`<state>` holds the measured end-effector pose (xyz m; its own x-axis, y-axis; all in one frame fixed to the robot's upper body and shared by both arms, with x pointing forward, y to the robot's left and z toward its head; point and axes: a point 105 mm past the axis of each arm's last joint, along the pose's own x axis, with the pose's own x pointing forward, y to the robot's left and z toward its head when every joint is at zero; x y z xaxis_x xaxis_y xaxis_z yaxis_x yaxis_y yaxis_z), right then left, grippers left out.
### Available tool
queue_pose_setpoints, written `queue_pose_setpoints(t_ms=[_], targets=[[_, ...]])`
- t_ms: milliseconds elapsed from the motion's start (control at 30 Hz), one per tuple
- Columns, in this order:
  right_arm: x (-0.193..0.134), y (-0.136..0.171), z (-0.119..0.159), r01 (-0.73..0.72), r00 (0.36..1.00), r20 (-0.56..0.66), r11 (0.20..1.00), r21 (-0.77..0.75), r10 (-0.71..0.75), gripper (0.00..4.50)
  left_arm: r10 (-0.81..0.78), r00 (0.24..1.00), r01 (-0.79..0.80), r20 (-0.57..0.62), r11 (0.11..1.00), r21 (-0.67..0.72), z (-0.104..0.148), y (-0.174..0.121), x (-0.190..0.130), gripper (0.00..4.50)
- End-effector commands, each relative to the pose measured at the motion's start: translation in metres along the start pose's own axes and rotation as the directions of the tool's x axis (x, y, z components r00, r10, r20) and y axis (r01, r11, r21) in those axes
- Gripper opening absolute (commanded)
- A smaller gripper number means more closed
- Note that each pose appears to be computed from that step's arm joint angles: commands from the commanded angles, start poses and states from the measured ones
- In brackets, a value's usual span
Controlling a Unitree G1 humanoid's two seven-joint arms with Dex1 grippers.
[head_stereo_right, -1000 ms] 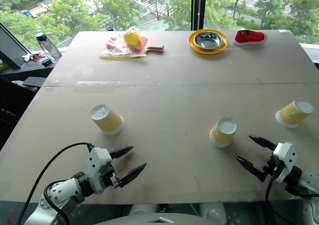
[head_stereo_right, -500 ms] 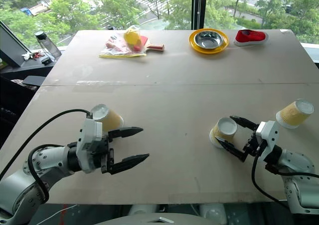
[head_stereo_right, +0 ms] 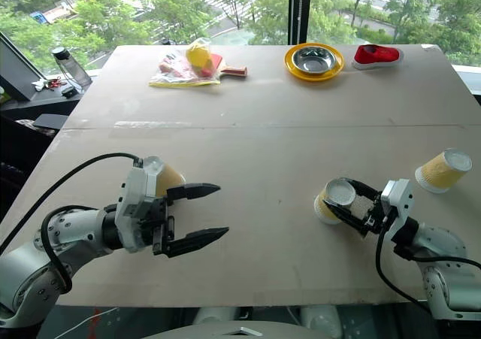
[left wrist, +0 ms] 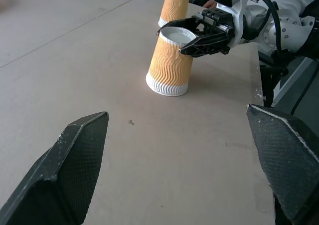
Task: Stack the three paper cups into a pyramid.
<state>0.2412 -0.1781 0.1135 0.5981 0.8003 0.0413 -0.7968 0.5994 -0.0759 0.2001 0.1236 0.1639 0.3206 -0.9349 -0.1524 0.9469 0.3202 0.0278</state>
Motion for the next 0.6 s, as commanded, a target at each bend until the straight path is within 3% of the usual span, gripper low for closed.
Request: queue_pose_setpoints(t_ms=[33, 233, 300, 333, 433, 600], targets=[[0.000, -0.004, 0.009, 0.010, 0.999, 0.031, 0.999, -0.043, -0.008, 2.18, -0.030, 1.000, 0.030, -0.002, 0.998, 0.057, 0.008, -0.006, 0.003, 4.50], [0.029, -0.013, 0.019, -0.004, 0.998, 0.068, 0.998, -0.069, 0.009, 2.18, 0.019, 0.999, -0.022, 0.042, 0.998, 0.061, 0.014, 0.000, 0.003, 4.50], [0.053, -0.016, 0.029, -0.020, 0.993, 0.118, 0.997, -0.069, 0.028, 2.18, 0.094, 0.991, -0.097, 0.096, 0.995, 0.025, 0.020, 0.009, 0.001, 4.50], [0.068, -0.021, 0.026, -0.001, 0.996, 0.086, 1.000, -0.025, 0.003, 2.18, 0.137, 0.985, -0.140, 0.103, 0.990, 0.021, 0.021, 0.013, 0.001, 4.50], [0.101, -0.031, 0.028, 0.051, 0.997, 0.060, 0.998, -0.029, -0.049, 2.18, 0.236, 0.970, -0.237, 0.058, 0.971, 0.022, 0.016, 0.022, -0.001, 4.50], [0.157, -0.030, 0.038, 0.004, 0.998, 0.065, 0.996, -0.089, 0.002, 2.18, 0.406, 0.910, -0.408, 0.081, 0.913, 0.007, 0.015, 0.036, 0.002, 4.50]])
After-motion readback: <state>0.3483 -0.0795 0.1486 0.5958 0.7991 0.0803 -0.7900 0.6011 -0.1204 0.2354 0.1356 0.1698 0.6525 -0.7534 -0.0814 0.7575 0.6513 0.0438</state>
